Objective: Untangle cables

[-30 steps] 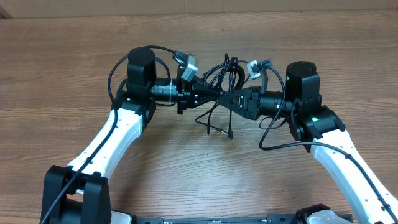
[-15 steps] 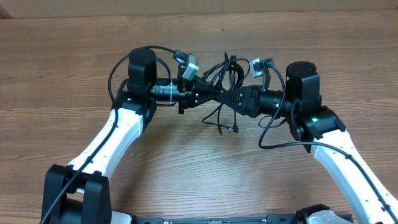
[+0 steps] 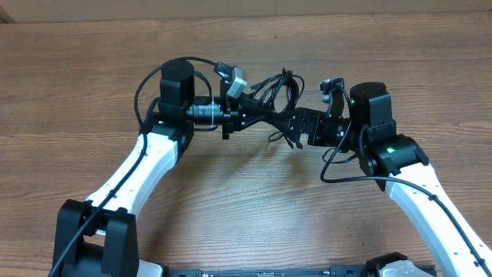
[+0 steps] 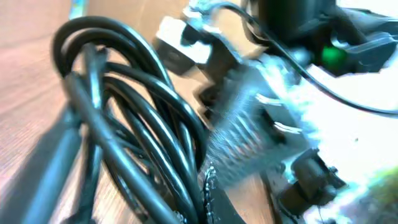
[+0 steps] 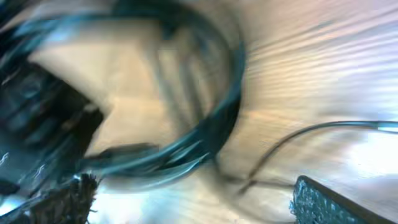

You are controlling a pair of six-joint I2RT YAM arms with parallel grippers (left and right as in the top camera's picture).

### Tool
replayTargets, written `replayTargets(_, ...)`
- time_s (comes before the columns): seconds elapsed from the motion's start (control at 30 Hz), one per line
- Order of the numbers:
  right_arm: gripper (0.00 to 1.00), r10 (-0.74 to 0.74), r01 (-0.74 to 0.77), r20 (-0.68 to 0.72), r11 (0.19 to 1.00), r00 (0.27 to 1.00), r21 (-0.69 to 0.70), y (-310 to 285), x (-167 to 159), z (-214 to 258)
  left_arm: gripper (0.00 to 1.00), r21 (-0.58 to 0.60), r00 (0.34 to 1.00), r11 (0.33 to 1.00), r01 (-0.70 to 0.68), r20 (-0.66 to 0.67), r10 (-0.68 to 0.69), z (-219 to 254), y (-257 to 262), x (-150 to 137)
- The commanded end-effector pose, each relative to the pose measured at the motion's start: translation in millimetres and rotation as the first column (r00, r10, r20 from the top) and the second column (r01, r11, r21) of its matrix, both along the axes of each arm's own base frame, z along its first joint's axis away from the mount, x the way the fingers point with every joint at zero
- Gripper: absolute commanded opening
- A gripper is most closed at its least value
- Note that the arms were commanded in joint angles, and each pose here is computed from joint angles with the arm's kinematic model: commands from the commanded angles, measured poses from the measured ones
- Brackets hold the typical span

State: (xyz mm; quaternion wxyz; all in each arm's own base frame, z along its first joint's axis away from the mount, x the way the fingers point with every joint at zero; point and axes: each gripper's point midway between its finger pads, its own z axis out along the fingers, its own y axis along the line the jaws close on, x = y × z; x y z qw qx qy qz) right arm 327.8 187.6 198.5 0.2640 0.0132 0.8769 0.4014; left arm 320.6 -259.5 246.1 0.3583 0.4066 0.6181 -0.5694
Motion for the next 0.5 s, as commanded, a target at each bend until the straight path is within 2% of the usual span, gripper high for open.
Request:
replayTargets(0.0,1.0,-0.185,0.185,0.019,0.979,0.983,-0.082,-28,27,-8,0.04,-0.071,0.979,0.978,0.194,0.072,-0.189,26,-3,-37)
replayTargets(0.27,1.0,-0.206,0.207,0.028,0.976,0.978,-0.065,-38,30,-2,0.04,-0.069,0.98,0.979,0.19,0.072,-0.185,26,-3,-36)
replayTargets(0.47,1.0,-0.203,0.202,0.073,0.979,0.976,0.023,-54,26,29,0.04,-0.069,0.984,0.984,0.165,0.083,-0.159,26,4,-29)
